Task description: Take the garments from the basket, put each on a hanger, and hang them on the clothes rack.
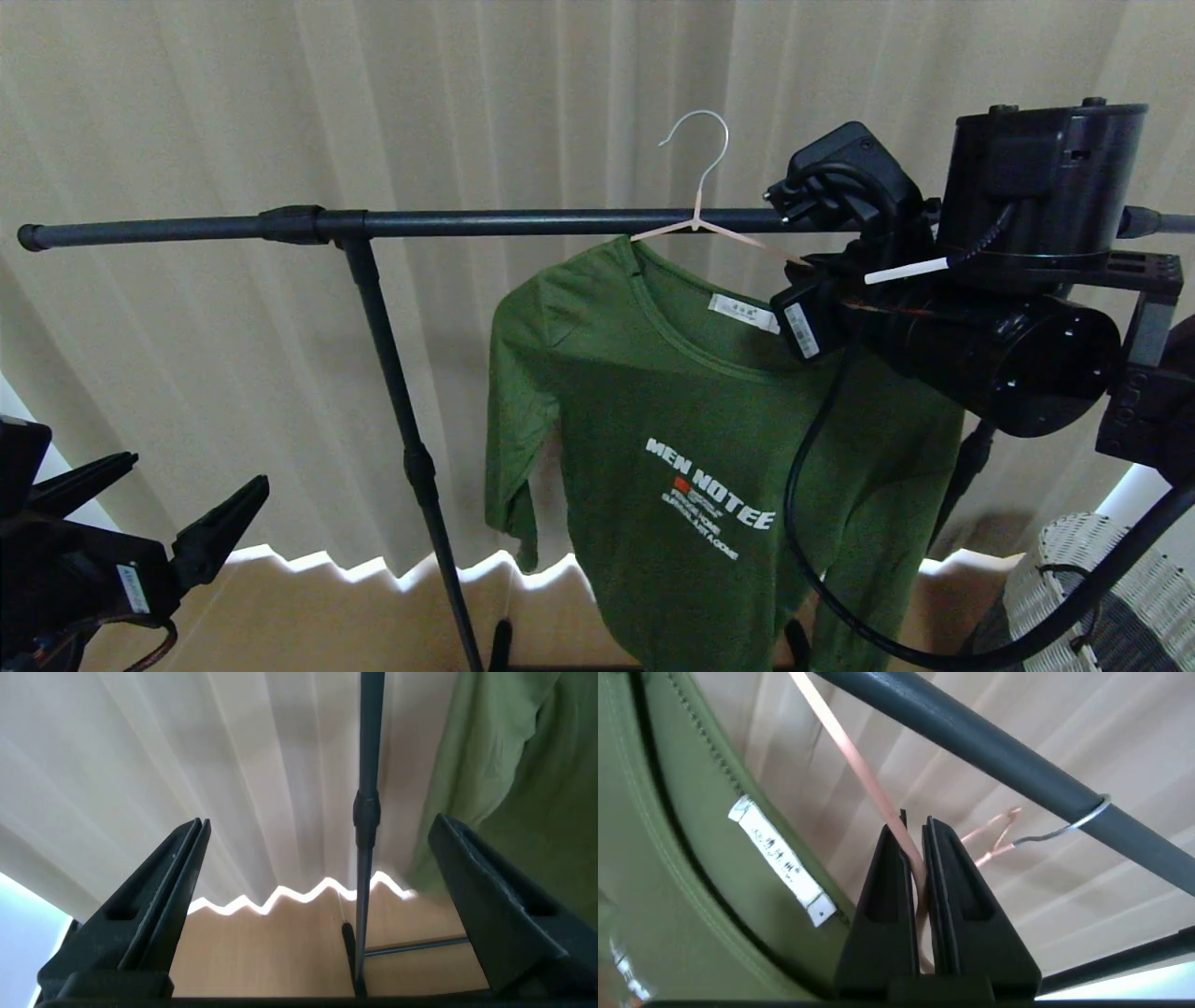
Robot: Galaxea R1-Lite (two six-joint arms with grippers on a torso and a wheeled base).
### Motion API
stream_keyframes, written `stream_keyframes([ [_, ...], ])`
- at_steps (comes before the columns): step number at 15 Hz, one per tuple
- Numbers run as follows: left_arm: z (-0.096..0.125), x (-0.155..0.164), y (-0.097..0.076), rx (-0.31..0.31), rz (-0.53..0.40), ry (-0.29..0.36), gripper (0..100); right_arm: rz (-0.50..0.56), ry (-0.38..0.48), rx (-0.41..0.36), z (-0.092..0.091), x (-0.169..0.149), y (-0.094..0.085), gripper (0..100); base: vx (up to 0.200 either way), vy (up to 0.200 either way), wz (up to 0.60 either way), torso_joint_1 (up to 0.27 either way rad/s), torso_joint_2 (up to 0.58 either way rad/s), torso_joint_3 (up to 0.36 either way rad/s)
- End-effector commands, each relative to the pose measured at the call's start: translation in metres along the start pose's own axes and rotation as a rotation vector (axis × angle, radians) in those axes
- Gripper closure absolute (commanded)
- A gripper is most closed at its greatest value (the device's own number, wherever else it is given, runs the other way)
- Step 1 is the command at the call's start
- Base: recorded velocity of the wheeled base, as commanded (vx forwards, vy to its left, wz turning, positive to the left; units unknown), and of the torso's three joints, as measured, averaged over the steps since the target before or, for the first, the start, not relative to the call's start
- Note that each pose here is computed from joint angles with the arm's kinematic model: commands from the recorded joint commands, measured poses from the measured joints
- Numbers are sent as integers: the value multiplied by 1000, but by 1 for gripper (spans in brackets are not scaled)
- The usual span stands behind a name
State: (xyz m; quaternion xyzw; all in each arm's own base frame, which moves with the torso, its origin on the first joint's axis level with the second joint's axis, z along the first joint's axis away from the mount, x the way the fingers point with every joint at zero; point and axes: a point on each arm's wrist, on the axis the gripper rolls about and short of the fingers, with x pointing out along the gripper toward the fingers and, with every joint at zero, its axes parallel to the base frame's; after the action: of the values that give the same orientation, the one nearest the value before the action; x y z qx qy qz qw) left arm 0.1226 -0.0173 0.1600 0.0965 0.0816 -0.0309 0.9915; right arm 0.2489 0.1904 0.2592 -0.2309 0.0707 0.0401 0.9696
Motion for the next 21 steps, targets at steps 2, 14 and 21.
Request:
stream_keyframes([
  [2,0,0,0,-1,1,-2,0,2,4,-2,-2,-1,0,100,0,0,0,0,0,0],
  [14,3,1,1,-1,9,-8,0,-12,28,-39,-13,-29,-16,100,0,0,0,0,0,0],
  [21,2,1,1,-1,9,-7,0,15,102,-136,-24,-18,-2,100,0,0,0,0,0,0],
])
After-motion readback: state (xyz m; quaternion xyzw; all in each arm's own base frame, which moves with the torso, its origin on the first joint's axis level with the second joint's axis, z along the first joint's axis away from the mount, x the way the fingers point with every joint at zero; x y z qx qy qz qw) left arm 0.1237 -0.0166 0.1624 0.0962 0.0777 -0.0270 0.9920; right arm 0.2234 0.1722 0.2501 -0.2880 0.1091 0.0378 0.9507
